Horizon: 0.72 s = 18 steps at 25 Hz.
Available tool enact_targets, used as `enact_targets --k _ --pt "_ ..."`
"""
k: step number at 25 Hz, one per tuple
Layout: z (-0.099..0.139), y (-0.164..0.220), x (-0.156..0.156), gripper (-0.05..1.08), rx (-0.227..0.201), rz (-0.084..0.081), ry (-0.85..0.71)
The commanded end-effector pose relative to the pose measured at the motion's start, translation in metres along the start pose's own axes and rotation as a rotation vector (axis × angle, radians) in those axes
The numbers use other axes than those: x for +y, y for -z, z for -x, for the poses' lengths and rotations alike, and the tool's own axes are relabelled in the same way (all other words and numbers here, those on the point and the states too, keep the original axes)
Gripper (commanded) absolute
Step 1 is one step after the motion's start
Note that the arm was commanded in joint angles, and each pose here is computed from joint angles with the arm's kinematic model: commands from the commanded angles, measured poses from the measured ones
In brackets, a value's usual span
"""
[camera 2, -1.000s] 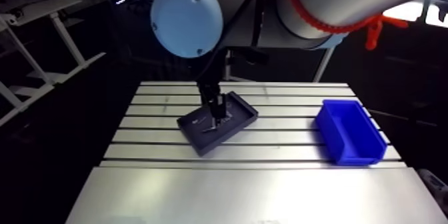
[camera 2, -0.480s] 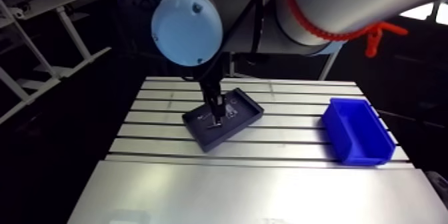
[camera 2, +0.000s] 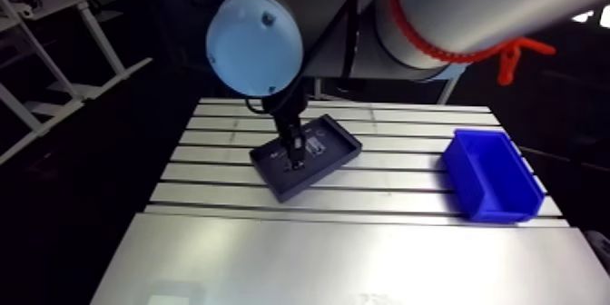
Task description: Pick up the M10 bolt from the tray and put it into the blue bin.
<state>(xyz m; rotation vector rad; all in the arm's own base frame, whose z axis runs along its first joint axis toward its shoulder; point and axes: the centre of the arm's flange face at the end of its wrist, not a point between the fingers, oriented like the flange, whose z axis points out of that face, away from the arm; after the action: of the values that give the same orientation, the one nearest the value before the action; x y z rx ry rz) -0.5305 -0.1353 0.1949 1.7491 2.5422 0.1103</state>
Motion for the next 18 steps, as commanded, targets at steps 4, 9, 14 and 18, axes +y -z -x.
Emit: enact_targets --k 4,9,14,18 --pt "-0.001 -0.010 0.000 0.32 0.010 -0.008 -0.004" --pt "0.000 -0.014 0.000 0.37 0.010 -0.008 -0.008" --pt "-0.001 -0.015 0.000 0.41 0.016 -0.020 -0.010" --pt "-0.001 -0.018 0.001 0.42 0.015 -0.017 -0.010"
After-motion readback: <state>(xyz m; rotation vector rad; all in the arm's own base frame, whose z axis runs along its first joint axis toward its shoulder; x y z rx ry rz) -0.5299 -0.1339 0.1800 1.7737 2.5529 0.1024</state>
